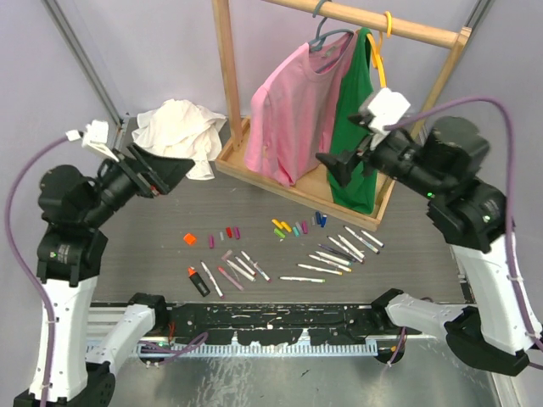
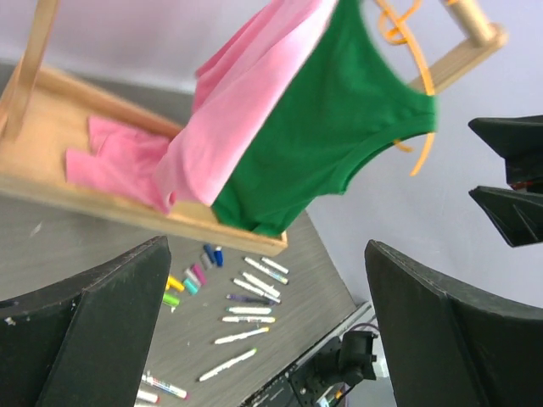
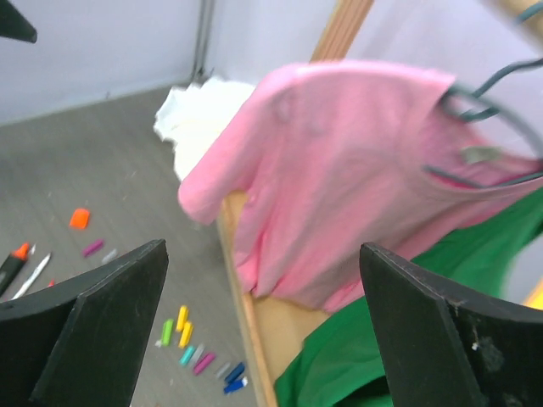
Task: Open the pen caps
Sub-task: Reset both arms
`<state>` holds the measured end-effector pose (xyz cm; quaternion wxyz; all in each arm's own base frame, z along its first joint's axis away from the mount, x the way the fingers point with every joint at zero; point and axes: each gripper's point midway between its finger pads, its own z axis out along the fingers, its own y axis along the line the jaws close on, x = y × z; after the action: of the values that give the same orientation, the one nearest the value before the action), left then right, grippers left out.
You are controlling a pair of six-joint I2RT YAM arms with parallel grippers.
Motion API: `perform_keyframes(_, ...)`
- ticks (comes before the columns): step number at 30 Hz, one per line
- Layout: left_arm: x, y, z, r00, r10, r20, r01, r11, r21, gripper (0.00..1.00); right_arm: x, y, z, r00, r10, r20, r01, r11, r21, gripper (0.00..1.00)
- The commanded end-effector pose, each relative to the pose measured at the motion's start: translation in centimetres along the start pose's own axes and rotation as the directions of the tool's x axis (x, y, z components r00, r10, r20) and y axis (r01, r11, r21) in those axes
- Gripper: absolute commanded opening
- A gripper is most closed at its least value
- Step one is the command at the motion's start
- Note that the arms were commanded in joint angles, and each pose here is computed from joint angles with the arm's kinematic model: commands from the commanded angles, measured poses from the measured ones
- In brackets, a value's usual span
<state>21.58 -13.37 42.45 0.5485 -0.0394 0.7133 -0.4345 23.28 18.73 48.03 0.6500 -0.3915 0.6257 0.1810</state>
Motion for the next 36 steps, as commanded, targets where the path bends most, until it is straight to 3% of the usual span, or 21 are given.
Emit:
perform_keyframes(1, -4.1, -6.2, -2.0, 0.987, 0.143, 0.066, -0.151, 0.979, 0.136, 0.98, -5.6, -2.2, -4.0, 0.992, -0.015, 0.126, 0.000, 0.993, 0.118, 1.00)
perform_keyframes(15, -8.2, -12.1, -4.6, 0.964, 0.210, 0.161, -0.241, 0.947, 0.211, 0.98, -13.0, -7.1, -11.0, 0.919, 0.106, 0.379, -0.258, 0.889, 0.378, 1.00)
perform_keyframes(36, -6.5, -9.8, -3.5, 0.968, 0.214, 0.128, -0.236, 0.951, 0.200, 0.98, -11.7, -8.0, -11.1, 0.936, 0.089, 0.340, -0.240, 0.869, 0.433, 1.00)
